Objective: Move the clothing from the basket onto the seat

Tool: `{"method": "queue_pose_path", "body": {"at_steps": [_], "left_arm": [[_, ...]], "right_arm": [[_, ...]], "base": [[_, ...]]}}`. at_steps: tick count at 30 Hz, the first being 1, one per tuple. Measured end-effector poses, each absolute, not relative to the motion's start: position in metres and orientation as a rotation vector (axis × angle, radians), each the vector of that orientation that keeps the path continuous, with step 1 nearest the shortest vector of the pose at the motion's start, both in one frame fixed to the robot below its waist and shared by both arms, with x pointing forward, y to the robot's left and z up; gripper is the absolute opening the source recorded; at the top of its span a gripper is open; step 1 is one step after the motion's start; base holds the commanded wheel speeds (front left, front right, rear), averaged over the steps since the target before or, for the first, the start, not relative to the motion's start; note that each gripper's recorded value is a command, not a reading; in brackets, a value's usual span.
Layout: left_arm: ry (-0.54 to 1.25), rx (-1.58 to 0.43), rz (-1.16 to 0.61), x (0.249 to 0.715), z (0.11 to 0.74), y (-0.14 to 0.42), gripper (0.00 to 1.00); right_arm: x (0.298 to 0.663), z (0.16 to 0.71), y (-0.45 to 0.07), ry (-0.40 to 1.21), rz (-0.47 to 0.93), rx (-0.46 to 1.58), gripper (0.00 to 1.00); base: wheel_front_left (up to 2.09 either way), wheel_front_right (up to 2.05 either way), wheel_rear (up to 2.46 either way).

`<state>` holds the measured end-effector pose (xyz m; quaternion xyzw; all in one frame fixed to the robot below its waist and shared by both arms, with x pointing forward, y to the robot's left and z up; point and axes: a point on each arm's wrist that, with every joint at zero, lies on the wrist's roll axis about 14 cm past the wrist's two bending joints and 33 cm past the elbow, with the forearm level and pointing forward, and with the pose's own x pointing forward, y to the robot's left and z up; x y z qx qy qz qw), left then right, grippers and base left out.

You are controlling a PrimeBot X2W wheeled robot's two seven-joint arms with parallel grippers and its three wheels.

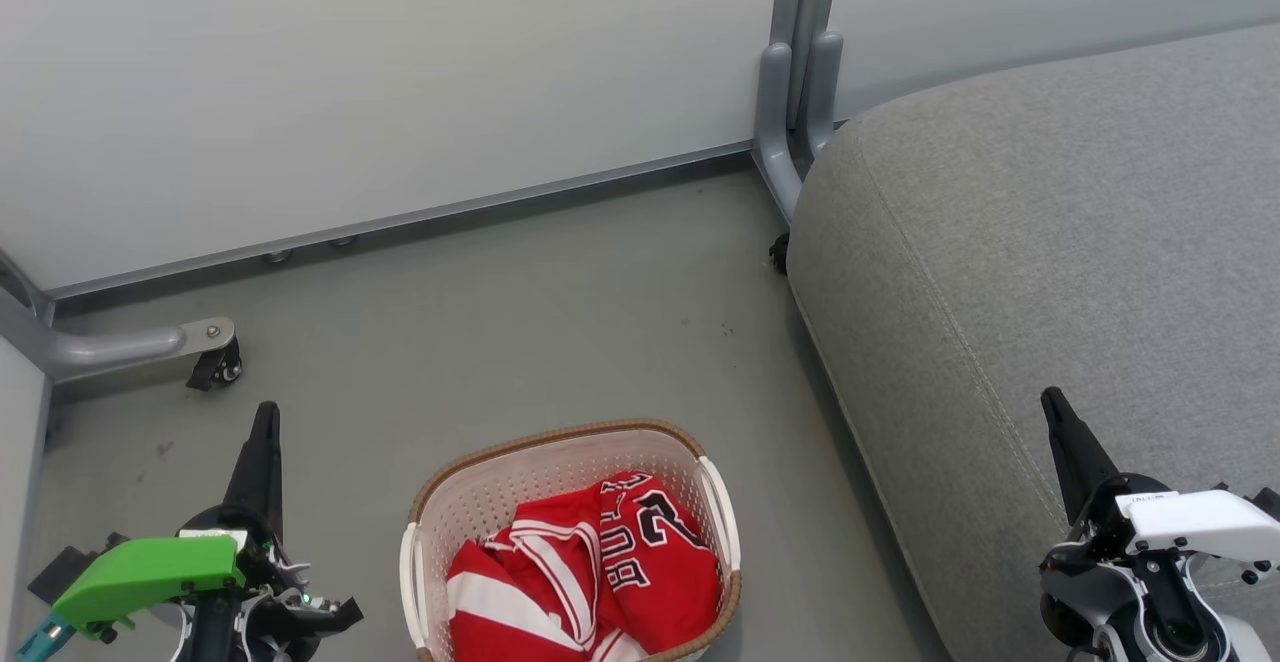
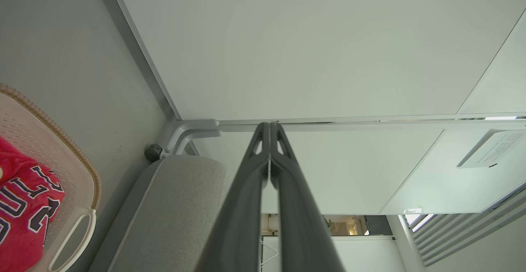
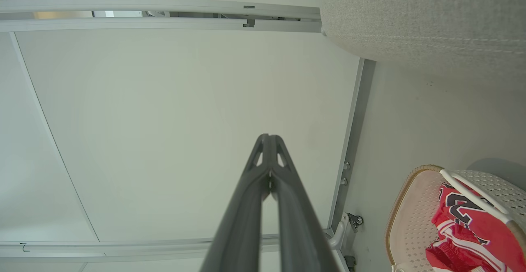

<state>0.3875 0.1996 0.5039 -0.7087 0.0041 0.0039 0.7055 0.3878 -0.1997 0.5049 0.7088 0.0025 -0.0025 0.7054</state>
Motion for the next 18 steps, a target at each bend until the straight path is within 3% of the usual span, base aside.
{"method": "queue_pose_path", "body": {"at_steps": [18], "left_arm": [[0.009, -1.575, 0.009, 0.3875, 0.5039, 0.1996, 0.00]], "right_arm": [[0.3878, 0.5049, -0.1997, 0.006, -0.006, 1.575, 0.00]], "base": [[0.00, 0.00, 0.00]]}}
